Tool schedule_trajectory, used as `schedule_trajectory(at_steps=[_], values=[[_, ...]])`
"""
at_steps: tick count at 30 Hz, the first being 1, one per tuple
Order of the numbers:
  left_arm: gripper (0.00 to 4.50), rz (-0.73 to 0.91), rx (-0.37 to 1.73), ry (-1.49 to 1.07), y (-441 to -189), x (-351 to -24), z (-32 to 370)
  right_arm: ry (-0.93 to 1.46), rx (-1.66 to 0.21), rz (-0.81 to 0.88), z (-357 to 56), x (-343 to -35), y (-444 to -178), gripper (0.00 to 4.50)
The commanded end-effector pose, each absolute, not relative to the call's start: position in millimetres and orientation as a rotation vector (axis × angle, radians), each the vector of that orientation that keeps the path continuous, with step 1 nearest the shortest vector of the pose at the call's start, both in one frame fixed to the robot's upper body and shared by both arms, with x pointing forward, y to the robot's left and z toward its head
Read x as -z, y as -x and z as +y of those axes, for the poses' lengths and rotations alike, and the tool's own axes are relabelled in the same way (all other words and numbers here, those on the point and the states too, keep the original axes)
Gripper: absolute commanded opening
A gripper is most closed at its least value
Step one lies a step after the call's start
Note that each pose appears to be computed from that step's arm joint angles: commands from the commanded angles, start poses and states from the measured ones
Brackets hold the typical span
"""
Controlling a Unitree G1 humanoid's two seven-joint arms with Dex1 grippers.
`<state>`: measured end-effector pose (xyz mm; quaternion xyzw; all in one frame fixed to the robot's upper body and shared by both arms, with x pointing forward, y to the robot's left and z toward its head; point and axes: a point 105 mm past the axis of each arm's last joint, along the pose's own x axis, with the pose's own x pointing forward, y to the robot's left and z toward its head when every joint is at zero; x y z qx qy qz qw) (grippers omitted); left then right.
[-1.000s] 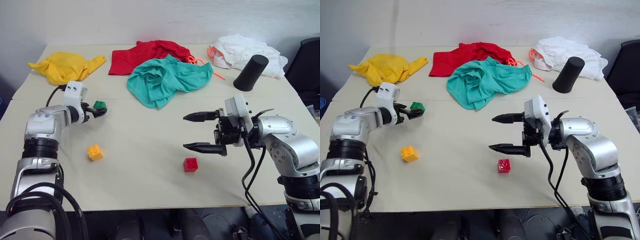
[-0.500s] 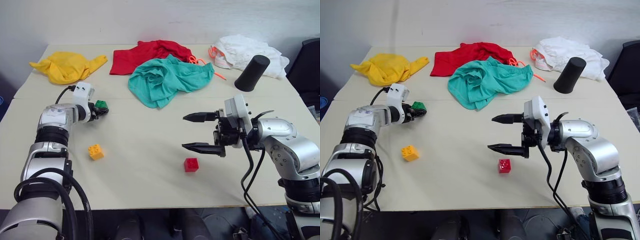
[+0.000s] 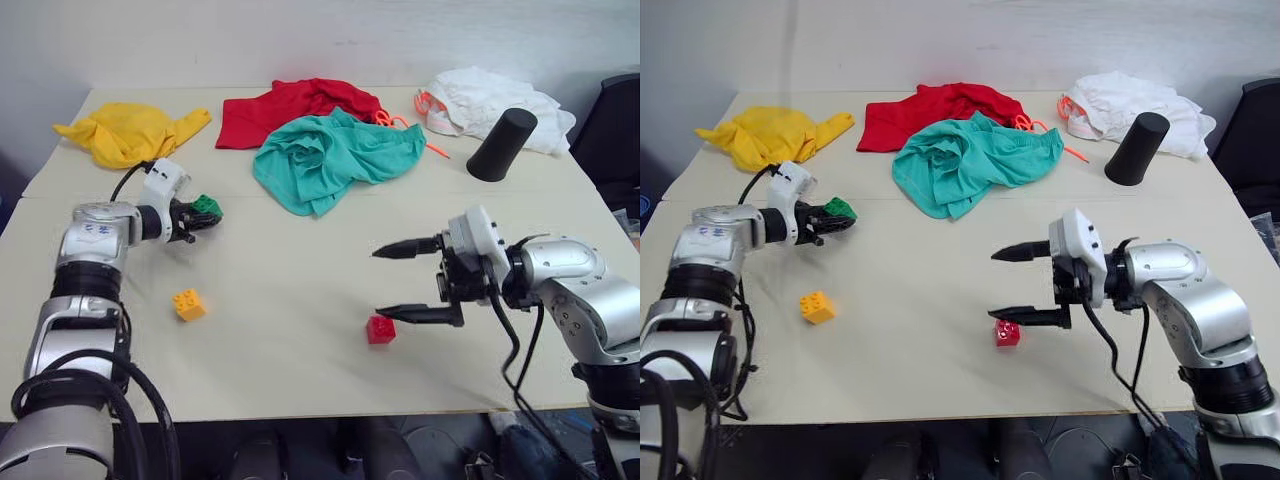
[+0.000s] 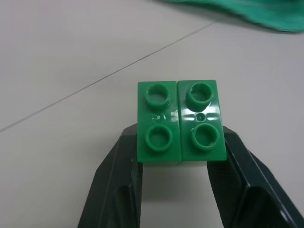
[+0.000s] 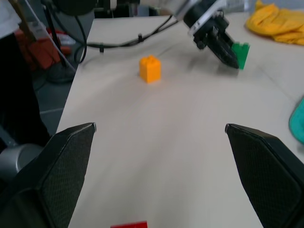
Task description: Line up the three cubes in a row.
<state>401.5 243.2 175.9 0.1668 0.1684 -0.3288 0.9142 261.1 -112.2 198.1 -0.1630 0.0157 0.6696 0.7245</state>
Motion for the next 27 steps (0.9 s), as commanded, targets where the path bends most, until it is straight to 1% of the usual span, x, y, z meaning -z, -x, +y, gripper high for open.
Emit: schedule_trajectory(at_steps=[1,3,6,7,8,10,13,17,20,27], values=[[1.5,0.235,1.044,-0.451,-351,-202,194,0.384,-1.509,0.034,-116,-200,-251,4.5],[1.5,0.229,1.199,-0.461,-320,-204,173,0.379,-1.515,0.049,-120,-199,-248,4.5],[1.5,0.256,1.409,-0.518,-273,-196,145,0.379,-1.505,0.083,-126,-194,-243,4.5],[1.5,0.262,1.444,-0.533,-264,-194,140,0.38,-1.503,0.091,-128,-193,-243,4.5],[1.5,0.271,1.454,-0.538,-261,-191,137,0.385,-1.504,0.099,-129,-192,-242,4.5],[1.5,0.309,1.459,-0.582,-259,-177,130,0.423,-1.508,0.13,-134,-184,-238,4.5],[1.5,0.35,1.435,-0.664,-265,-154,120,0.469,-1.502,0.17,-142,-172,-235,4.5],[1.5,0.388,1.39,-0.739,-275,-135,119,0.48,-1.484,0.173,-147,-168,-235,4.5],[1.5,0.402,1.379,-0.731,-278,-127,118,0.495,-1.464,0.176,-151,-166,-236,4.5],[1.5,0.412,1.38,-0.74,-277,-120,121,0.499,-1.434,0.17,-155,-165,-237,4.5]])
